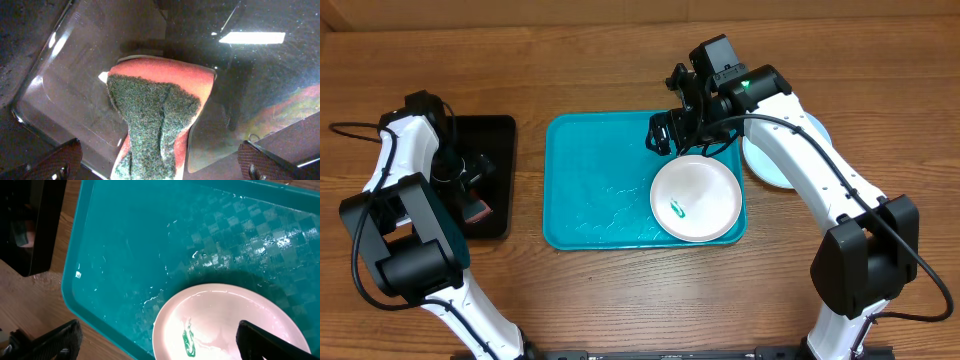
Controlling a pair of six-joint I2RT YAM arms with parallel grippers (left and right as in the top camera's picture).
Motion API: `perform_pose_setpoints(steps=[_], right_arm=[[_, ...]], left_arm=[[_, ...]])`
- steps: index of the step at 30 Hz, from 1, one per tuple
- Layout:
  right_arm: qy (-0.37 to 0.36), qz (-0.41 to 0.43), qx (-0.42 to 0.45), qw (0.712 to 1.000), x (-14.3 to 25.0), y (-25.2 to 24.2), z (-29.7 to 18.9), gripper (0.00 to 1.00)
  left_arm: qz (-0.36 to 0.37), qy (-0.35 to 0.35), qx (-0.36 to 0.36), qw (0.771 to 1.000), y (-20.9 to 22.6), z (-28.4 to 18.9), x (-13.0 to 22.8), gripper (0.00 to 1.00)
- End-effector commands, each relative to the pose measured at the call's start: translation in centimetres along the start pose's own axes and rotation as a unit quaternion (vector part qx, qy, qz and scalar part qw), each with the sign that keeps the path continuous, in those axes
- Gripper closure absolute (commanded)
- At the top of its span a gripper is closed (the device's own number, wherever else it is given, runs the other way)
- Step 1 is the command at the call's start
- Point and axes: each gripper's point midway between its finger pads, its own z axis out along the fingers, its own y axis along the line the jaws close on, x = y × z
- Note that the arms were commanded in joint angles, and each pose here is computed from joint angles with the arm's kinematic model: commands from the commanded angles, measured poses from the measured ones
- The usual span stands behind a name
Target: Clean dirty plates on tray and stack at the side
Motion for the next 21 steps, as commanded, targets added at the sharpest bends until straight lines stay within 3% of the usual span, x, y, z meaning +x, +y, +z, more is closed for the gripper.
perform_pose_setpoints(steps=[1,21], right_arm=[[-0.009,-0.002,0.003,1.000,-0.47,-0.12,-0.58,0.00],[-0.010,-0.002,0.012,1.000,-0.48,-0.43,-0.59,0.00]], left_arm=[[0.000,-0.011,0.007,1.000,-0.41,-0.64,-0.65,0.00],[0.000,-0.011,0.007,1.000,-0.41,-0.64,-0.65,0.00]])
